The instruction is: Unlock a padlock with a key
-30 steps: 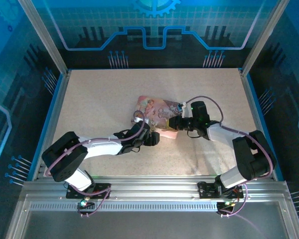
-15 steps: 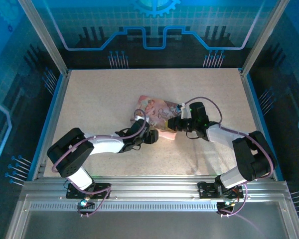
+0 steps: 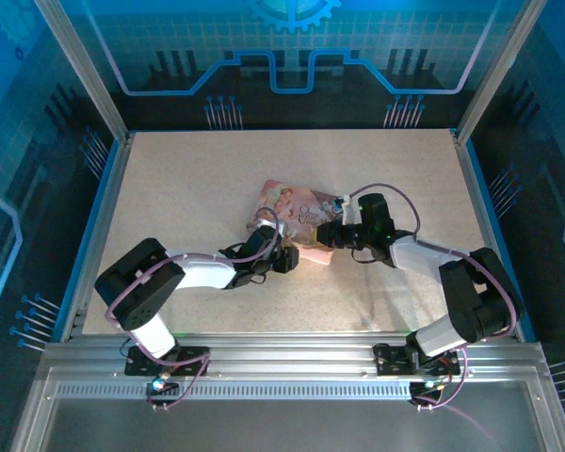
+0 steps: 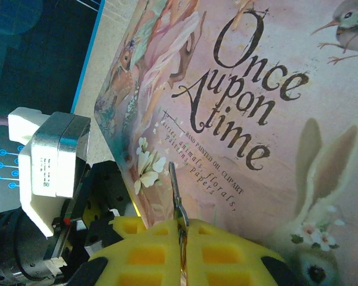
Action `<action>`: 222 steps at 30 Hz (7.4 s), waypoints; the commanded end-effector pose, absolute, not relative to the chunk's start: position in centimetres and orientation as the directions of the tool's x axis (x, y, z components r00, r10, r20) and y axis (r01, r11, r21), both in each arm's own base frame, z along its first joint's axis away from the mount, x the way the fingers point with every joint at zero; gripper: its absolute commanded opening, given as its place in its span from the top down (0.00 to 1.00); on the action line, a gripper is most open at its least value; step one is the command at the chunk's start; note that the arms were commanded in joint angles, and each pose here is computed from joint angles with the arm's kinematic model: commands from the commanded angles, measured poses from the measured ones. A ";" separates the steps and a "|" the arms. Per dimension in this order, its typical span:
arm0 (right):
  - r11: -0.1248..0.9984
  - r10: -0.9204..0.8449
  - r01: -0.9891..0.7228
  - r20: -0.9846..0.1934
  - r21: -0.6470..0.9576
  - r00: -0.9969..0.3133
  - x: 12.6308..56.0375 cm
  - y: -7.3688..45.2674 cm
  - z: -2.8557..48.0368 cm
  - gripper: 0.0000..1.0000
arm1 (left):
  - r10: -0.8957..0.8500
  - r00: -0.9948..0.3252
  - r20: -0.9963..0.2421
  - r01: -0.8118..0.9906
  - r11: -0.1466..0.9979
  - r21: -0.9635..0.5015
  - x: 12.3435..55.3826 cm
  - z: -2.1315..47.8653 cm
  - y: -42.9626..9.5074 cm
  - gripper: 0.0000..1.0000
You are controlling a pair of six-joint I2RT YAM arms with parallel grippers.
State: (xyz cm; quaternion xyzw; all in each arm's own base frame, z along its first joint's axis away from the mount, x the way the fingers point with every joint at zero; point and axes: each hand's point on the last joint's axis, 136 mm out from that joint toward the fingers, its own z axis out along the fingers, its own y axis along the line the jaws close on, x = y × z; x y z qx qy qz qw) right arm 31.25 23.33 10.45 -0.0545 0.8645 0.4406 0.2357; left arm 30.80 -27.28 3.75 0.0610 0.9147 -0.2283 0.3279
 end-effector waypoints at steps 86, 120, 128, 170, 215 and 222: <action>0.635 -0.034 -0.584 -0.738 0.505 -0.674 21.9 22.9 12.2 0.91 | -0.321 -0.855 -0.408 0.058 0.722 -0.689 28.6 9.9 -28.7 0.87; 0.633 -0.227 -0.741 -0.862 0.223 -0.453 23.4 26.9 8.5 0.91 | -0.372 -0.890 -0.262 -0.015 0.599 -0.800 26.2 11.7 -30.1 0.90; 0.617 -0.239 -0.755 -0.860 0.223 -0.450 23.5 27.4 8.4 0.91 | -0.377 -0.888 -0.265 -0.014 0.597 -0.802 26.1 11.9 -30.1 0.90; 0.597 -0.195 -0.771 -0.891 0.223 -0.409 23.8 27.8 10.1 0.91 | -0.364 -0.892 -0.269 -0.002 0.597 -0.802 25.7 12.3 -30.6 0.91; 0.613 -0.143 -0.780 -0.954 0.123 -0.263 27.2 29.5 13.6 0.90 | -0.349 -0.909 -0.227 -0.004 0.553 -0.834 24.2 13.9 -31.6 0.93; 0.549 -0.094 -0.819 -0.962 0.166 -0.258 27.2 30.5 15.6 0.90 | -0.342 -0.913 -0.221 -0.006 0.554 -0.833 24.2 13.8 -31.6 0.93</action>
